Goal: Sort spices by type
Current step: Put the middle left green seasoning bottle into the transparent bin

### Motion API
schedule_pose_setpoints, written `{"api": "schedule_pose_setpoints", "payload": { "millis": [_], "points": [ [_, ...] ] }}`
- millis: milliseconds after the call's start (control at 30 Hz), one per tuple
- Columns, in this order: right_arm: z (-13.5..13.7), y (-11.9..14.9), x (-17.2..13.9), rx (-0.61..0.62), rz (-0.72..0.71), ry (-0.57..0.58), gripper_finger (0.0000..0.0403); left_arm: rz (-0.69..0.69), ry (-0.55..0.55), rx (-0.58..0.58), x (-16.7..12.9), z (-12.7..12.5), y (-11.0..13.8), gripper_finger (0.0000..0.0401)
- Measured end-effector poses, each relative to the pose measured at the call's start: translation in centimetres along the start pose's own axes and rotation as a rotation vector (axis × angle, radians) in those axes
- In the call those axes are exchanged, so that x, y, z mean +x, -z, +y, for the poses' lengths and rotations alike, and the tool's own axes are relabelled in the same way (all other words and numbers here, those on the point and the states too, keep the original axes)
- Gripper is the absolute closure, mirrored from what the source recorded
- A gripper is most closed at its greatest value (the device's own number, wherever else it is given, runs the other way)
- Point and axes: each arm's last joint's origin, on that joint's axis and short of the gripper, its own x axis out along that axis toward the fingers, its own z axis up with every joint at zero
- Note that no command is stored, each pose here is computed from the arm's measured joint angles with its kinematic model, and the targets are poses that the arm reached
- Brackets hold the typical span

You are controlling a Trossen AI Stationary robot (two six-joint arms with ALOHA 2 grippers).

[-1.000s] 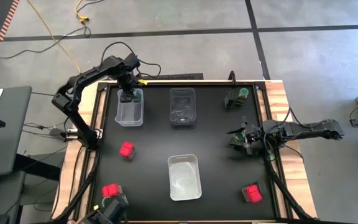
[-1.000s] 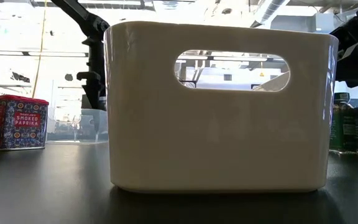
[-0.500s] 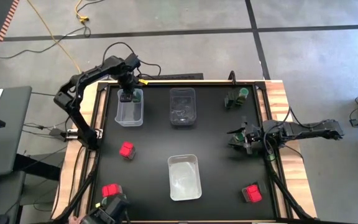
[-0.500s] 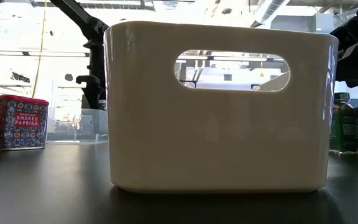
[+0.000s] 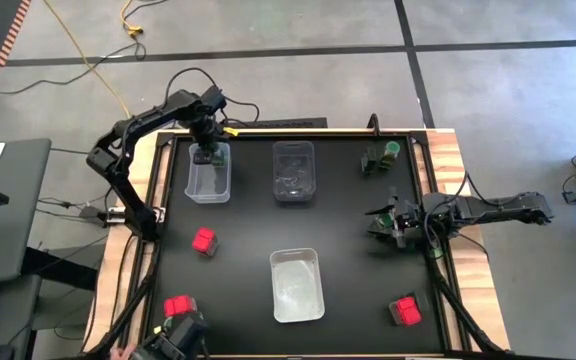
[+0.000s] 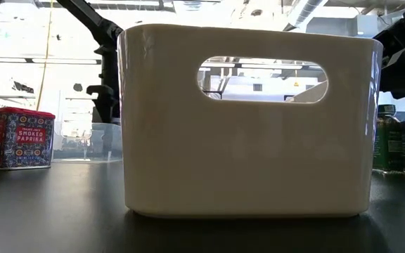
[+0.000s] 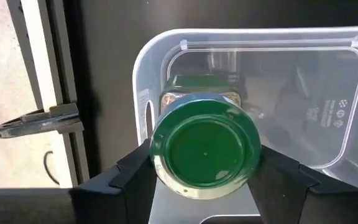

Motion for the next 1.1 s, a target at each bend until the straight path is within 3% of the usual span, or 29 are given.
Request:
{"api": "schedule_pose_setpoints", "payload": {
  "millis": [1100],
  "points": [
    [0.0, -0.01, -0.01, 0.0, -0.001, 0.0, 0.0126, -0.014, -0.018, -0.041, -0.01, 0.17, -0.13, 0.0179]
  ]
}}
